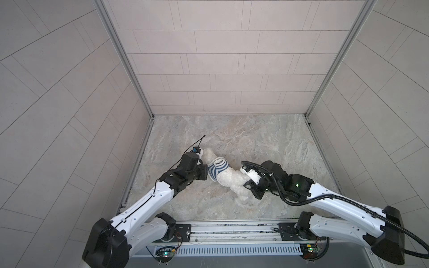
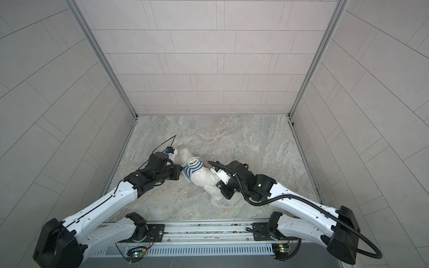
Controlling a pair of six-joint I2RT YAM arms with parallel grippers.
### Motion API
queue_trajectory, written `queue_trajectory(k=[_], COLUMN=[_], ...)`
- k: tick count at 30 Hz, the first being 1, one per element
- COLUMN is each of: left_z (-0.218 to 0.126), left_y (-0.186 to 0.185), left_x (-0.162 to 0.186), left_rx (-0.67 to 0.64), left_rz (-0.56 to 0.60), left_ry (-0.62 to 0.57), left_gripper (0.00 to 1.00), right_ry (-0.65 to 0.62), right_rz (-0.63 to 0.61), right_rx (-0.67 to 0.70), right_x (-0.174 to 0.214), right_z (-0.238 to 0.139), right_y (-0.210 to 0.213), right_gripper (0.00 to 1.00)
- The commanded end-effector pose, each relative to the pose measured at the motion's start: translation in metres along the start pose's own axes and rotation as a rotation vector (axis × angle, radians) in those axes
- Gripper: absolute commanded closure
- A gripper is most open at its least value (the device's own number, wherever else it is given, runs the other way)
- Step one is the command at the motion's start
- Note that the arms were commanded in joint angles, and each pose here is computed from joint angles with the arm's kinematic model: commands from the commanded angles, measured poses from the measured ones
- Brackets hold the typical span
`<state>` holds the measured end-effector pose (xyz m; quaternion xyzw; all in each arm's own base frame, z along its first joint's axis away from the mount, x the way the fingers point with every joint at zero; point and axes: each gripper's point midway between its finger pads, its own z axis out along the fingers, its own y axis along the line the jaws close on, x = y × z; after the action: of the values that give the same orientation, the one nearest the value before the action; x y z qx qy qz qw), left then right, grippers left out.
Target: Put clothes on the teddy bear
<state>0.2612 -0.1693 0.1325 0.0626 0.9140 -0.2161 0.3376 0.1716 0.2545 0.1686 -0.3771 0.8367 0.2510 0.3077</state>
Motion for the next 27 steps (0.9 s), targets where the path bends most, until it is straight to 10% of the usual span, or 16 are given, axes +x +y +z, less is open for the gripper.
queue_trajectory(k=[1,16,27], left_z=[-0.001,-0.064,-0.084], left_y=[-0.017,-0.05,-0.069], left_x=[-0.012,-0.043,-0.041], left_rx=[0.087,0.21,0.326], left_rz=[0.016,0.107,0.106], left_ry=[-0.07,-0.252,-0.35], left_gripper=[1.0,0.47,0.41], right_ry=[-0.092,-0.303,-0.443], right_rz=[0.007,0.237,0.349], right_rx=[-0.043,-0.12,-0.174], right_x=[-0.031,-0.073,-0.11], right_z=[-0.014,-0.057,-0.089], right_y=[0.01,0.001,0.0], right_gripper=[1.0,1.0,1.0])
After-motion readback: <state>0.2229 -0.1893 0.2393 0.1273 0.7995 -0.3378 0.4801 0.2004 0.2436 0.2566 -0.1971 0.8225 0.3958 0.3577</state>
